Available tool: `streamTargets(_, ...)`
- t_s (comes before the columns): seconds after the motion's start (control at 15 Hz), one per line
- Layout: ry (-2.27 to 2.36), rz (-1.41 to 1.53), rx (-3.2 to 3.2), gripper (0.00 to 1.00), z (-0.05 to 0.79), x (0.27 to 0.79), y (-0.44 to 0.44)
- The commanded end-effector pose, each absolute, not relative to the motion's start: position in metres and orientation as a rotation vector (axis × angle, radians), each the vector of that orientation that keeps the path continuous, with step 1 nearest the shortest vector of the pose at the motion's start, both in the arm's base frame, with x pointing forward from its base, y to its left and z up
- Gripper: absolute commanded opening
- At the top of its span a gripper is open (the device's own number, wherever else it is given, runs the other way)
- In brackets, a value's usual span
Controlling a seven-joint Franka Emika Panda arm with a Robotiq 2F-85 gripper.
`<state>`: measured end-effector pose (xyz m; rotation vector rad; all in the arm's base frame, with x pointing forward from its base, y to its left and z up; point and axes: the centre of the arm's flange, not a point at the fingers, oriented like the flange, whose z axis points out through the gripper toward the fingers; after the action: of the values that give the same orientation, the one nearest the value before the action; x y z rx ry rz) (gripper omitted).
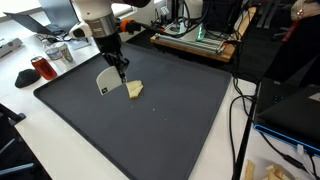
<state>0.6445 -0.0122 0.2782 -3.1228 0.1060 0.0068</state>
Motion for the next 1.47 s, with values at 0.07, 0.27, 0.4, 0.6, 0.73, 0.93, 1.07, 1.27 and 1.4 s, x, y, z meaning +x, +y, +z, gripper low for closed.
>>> streamTargets(0.07, 0.065, -0.103, -2.998, 0.01, 0.268, 0.606, -0.031)
streamTargets(0.27, 0.09, -0.174, -2.949, 0.01, 0.258, 0.588, -0.037)
streamTargets(0.4, 0.122, -0.19, -2.942, 0.01, 0.253, 0.577, -0.04)
streamTargets(0.6, 0.239, -0.223, -2.921, 0.01, 0.25, 0.555, -0.049)
streamTargets(0.73, 0.355, -0.261, -2.887, 0.01, 0.248, 0.54, -0.056)
streamTargets(0.93, 0.504, -0.271, -2.858, 0.01, 0.245, 0.524, -0.065)
streamTargets(1.07, 0.583, -0.279, -2.825, 0.01, 0.243, 0.515, -0.069)
streamTargets(1.27, 0.767, -0.299, -2.79, 0.01, 0.242, 0.507, -0.073)
streamTargets(1.4, 0.728, -0.272, -2.808, 0.04, 0.234, 0.52, -0.076)
